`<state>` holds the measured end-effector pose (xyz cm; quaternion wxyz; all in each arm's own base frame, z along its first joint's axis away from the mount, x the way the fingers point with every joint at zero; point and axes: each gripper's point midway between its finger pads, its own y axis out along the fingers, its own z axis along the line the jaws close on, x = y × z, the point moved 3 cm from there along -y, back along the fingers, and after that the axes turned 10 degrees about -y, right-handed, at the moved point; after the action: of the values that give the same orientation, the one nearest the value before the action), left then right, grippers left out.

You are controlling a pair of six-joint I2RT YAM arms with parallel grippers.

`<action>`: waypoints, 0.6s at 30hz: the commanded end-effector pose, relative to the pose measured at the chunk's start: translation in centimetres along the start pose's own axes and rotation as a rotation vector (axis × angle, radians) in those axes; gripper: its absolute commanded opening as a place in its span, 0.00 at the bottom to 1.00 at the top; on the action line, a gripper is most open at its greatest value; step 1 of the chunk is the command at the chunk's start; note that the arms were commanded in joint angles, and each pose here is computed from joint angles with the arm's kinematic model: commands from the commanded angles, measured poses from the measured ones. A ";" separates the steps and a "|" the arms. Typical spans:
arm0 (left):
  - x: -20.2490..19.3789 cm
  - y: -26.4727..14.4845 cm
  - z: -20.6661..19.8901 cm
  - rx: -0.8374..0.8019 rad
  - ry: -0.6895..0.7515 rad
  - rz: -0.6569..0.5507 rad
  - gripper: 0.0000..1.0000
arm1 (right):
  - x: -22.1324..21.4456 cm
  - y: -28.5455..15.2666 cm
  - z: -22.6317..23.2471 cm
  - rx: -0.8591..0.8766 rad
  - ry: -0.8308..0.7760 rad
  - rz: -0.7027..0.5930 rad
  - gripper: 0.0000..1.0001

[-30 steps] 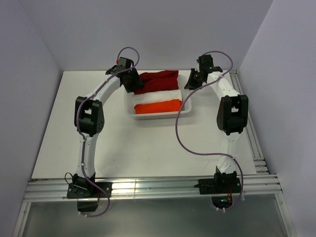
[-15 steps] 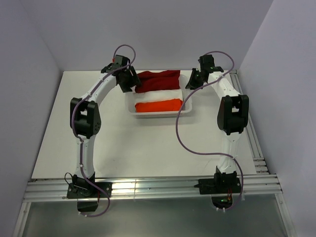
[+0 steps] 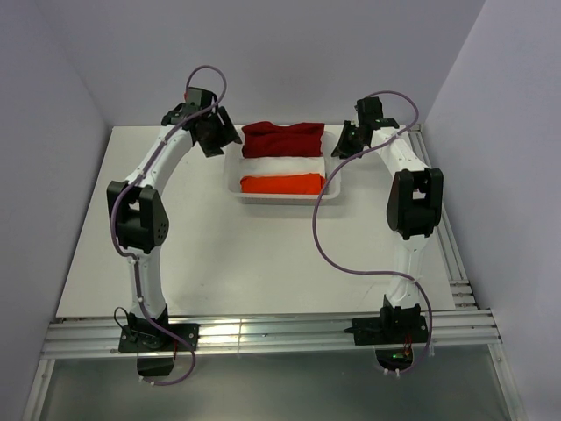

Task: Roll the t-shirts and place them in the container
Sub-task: Place the rolled tshirt into the container

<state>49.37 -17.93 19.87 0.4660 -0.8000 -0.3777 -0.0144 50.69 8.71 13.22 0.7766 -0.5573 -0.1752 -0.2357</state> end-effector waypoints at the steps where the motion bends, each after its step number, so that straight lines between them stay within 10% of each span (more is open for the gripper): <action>1: 1.5 -2.7 -1.0 -0.040 0.015 -0.057 0.71 | 1.0 -1.1 -2.1 -0.096 0.033 -0.032 0.00; 12: 1.6 -1.1 -5.1 -0.301 0.105 -0.006 0.59 | 4.9 -5.0 -0.2 -0.067 0.050 -0.144 0.48; 18: 2.0 -1.5 -7.6 -0.450 0.173 -0.021 0.54 | 7.4 -7.4 2.6 0.054 0.070 -0.221 0.40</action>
<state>51.27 -20.24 22.55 0.3712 -0.8559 -0.3475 -0.0945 52.40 7.47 17.70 0.7623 -0.5505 -0.1757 -0.2914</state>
